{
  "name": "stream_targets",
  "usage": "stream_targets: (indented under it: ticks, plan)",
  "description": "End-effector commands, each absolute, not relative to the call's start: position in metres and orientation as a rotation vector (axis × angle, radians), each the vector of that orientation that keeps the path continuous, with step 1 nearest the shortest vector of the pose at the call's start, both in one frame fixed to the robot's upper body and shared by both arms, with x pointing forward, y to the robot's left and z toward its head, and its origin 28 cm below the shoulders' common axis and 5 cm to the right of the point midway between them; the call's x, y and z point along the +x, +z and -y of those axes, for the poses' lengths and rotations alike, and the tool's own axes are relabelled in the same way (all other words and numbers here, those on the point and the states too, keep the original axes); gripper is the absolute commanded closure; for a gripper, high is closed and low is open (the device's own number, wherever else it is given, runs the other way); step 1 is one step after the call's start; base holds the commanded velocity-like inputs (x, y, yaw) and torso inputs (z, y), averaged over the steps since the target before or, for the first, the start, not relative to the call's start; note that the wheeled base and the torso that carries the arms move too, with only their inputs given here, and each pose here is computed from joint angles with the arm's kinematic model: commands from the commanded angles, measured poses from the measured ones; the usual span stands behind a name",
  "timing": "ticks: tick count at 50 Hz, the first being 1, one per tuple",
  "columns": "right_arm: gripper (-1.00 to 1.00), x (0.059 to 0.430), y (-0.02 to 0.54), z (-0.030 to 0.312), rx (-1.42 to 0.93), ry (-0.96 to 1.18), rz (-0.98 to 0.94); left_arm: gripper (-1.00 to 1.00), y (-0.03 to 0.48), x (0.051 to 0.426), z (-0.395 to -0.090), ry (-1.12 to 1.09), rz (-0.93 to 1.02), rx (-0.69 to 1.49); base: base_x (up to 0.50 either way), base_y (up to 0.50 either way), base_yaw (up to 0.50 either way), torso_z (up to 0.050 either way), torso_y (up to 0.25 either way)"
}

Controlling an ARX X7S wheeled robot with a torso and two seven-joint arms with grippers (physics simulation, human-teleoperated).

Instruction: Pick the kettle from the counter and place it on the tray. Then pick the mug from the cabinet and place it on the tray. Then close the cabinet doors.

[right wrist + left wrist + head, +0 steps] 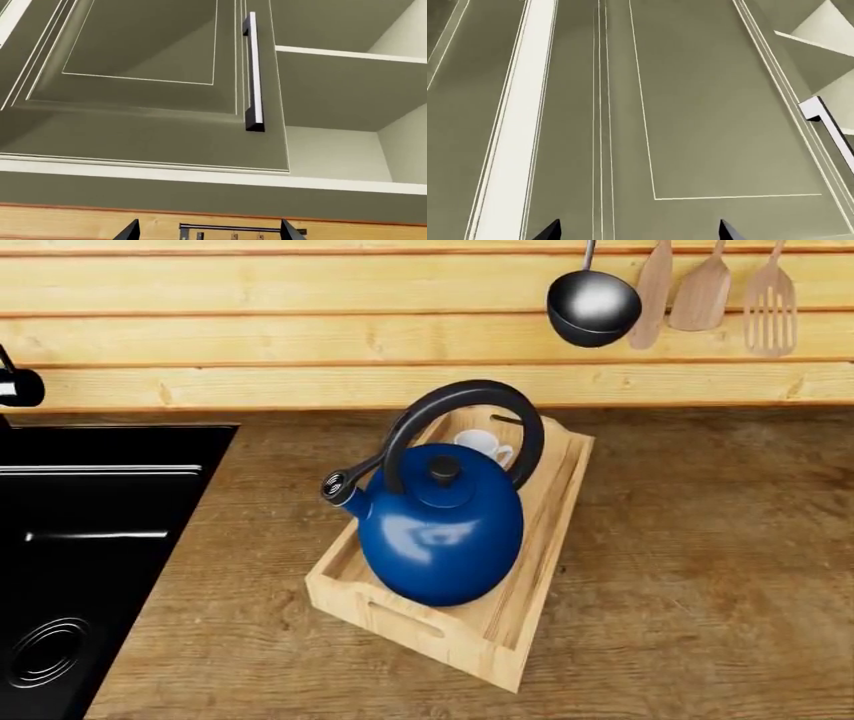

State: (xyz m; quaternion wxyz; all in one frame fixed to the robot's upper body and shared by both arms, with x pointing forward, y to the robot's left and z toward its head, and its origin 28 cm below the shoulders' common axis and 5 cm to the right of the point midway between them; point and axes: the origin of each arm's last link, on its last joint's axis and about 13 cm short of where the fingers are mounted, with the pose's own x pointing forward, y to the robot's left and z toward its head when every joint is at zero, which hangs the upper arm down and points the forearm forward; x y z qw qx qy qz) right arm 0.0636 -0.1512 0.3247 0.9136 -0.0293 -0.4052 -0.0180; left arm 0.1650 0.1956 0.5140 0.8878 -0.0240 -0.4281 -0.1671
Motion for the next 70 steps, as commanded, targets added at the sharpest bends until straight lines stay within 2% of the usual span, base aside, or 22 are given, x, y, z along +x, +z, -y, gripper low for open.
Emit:
stream_targets:
  ticks: [1, 12, 70]
  plan:
    - [-1.00, 0.069, 0.325, 0.149, -0.067, -0.040, 0.831, -1.00, 0.423, 0.126, -0.226, -0.339, 0.943, -0.091, 0.00, 0.00, 0.00, 0.000, 0.000]
    - [-1.00, 0.071, 0.328, 0.147, -0.056, -0.049, 0.838, -1.00, 0.372, 0.100, -0.239, -0.383, 0.938, -0.147, 0.00, -0.01, 0.00, 0.000, 0.000]
    - [-1.00, 0.067, 0.334, 0.146, -0.046, -0.047, 0.850, -1.00, 0.368, 0.099, -0.243, -0.364, 0.930, -0.158, -0.01, -0.49, 0.00, 0.000, 0.000]
